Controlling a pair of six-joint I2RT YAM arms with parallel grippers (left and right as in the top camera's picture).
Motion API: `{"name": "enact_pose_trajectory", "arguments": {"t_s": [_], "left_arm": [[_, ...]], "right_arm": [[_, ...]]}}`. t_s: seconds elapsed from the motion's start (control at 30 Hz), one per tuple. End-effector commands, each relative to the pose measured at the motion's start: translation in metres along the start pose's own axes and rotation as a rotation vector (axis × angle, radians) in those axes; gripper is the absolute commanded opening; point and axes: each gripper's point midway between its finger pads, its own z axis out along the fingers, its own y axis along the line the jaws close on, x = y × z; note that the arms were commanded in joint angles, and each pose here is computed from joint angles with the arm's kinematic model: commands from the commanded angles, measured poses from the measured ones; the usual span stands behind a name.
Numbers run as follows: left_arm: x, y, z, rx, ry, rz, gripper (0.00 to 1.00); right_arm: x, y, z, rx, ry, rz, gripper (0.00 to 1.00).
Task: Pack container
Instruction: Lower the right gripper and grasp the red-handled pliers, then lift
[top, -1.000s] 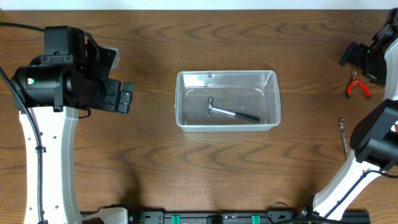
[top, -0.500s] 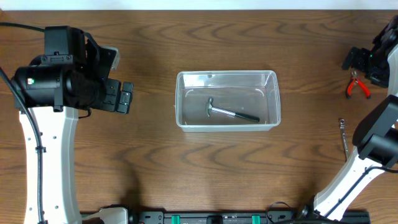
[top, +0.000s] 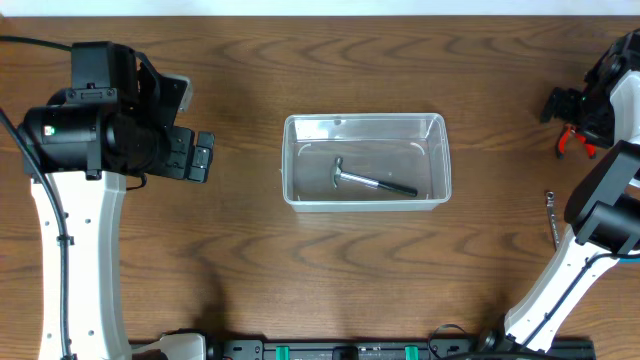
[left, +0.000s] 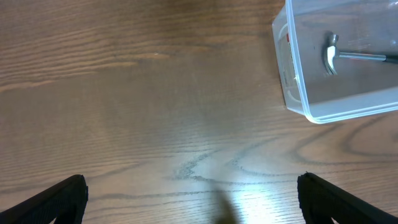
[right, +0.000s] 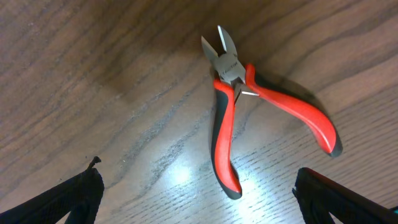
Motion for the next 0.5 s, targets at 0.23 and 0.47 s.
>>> {"name": "enact_pose_trajectory", "arguments": {"t_s": [0.23, 0.47], "left_arm": [[-0.0027, 0.0012, -0.0032, -0.014, -0.016, -0.008, 0.98], [-0.0026, 0.0012, -0.0032, -0.014, -0.016, -0.008, 0.98]], "right_arm": [[0.0004, 0.0053, 0.0109, 0.001, 0.011, -0.095, 0.99], [0.0, 0.0047, 0.015, 0.001, 0.013, -0.096, 0.99]]}}
